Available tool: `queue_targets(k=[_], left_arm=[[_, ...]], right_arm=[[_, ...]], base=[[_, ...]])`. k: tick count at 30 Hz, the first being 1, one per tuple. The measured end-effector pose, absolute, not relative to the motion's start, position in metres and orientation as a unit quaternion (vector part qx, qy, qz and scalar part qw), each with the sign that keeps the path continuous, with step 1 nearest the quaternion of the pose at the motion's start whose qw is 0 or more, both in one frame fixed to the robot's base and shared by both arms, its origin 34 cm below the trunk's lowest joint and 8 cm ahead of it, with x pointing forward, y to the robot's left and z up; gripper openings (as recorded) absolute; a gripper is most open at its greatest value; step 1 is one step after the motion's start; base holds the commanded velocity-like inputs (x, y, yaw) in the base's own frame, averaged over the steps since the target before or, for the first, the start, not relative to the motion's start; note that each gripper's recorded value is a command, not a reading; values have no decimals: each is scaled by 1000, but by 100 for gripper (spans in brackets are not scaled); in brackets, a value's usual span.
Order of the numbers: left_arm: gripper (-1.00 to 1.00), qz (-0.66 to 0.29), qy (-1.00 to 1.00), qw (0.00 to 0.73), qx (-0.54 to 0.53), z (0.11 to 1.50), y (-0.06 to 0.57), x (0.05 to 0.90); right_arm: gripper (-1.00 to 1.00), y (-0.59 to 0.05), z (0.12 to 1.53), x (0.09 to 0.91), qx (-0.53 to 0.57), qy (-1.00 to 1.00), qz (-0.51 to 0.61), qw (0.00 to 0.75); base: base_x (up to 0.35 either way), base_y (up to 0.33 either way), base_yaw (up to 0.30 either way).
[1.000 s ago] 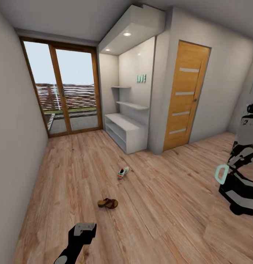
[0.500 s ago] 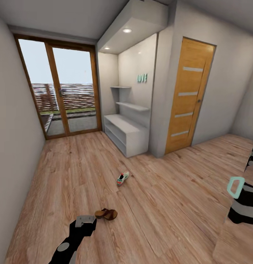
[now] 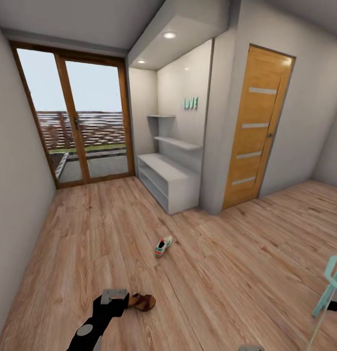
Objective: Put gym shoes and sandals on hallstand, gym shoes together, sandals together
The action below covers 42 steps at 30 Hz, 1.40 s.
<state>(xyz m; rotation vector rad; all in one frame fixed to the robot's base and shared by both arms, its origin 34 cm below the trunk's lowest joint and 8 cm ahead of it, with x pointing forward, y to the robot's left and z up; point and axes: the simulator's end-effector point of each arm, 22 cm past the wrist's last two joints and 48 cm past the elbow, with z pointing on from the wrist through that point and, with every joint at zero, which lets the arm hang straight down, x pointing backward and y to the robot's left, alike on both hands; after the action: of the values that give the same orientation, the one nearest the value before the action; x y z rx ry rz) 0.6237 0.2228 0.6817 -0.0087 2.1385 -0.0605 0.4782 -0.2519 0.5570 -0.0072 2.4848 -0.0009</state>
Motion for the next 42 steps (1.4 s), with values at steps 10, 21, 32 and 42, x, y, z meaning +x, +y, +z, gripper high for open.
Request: queue_targets(k=[10, 21, 32, 42], left_arm=[[100, -25, 877, 480, -4, 681, 223, 623], [100, -25, 877, 480, -4, 681, 223, 623], [100, -25, 877, 480, -4, 680, 223, 623], [100, -25, 877, 480, -4, 680, 222, 623]], right_arm=[[100, -252, 560, 483, -5, 942, -2, 335], [100, -252, 560, 483, -1, 942, -1, 335], [100, -253, 560, 483, -1, 942, -1, 335], [100, -253, 560, 483, 0, 942, -2, 335]], base=[[316, 169, -175], [267, 241, -293], [199, 294, -300], [69, 331, -227]])
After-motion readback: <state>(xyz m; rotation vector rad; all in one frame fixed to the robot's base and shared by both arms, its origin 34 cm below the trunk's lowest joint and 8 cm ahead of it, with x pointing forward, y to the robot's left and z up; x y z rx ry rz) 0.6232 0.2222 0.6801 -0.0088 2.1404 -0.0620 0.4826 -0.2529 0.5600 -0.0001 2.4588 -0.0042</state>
